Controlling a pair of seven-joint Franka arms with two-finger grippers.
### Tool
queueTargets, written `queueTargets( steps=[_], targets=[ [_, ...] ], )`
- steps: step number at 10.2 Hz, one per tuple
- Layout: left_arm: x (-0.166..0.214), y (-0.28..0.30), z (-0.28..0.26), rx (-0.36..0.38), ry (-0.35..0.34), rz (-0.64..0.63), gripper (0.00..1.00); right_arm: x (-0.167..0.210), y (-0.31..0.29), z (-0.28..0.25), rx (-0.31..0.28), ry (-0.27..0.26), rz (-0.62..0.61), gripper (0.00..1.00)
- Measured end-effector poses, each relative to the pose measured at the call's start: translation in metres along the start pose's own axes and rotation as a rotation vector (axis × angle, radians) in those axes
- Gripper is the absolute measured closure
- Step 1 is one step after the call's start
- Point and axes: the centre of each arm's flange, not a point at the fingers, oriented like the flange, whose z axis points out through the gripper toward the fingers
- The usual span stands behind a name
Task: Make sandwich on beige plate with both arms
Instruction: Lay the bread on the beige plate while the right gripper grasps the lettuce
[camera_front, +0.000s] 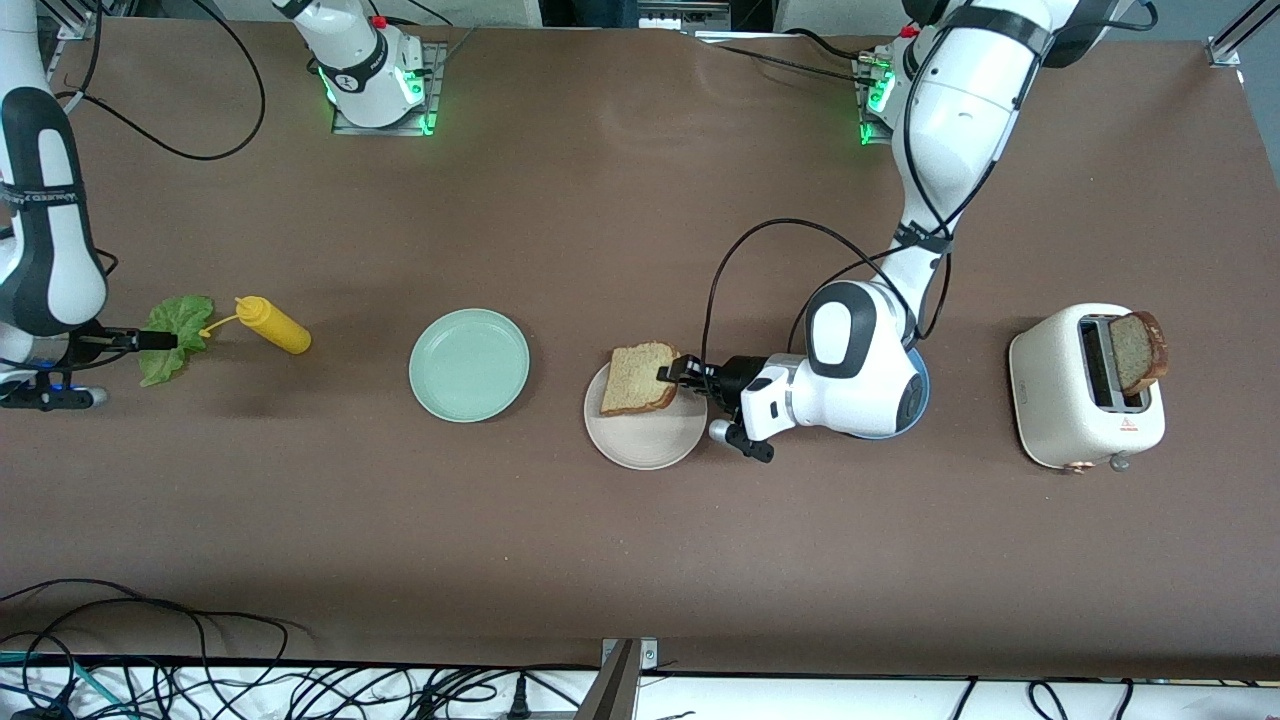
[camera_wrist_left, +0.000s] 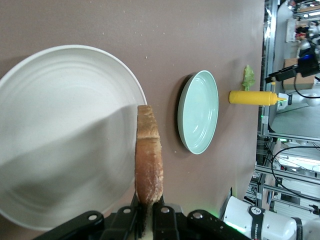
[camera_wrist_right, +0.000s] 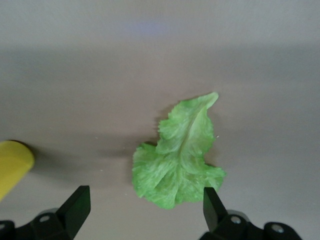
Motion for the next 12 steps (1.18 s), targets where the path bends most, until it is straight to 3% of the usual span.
queueTargets(
  steps=[3,9,11,12],
  targets=[
    [0.001,-0.006,0.0,-0.018,0.012,0.009,0.81,-0.004,-0.003,0.02,0.003,-0.002,-0.008,0.0],
    [0.007,-0.015,-0.019,-0.005,0.034,0.028,0.01,-0.006,0.005,0.065,0.023,-0.053,-0.011,0.0],
    [0.008,-0.017,-0.032,0.049,0.011,0.065,0.0,-0.006,0.01,0.07,0.024,-0.05,-0.009,0.01],
    [0.007,-0.016,-0.042,0.075,-0.015,0.082,0.0,-0.006,0.01,0.069,0.023,-0.047,-0.013,0.11]
  ],
)
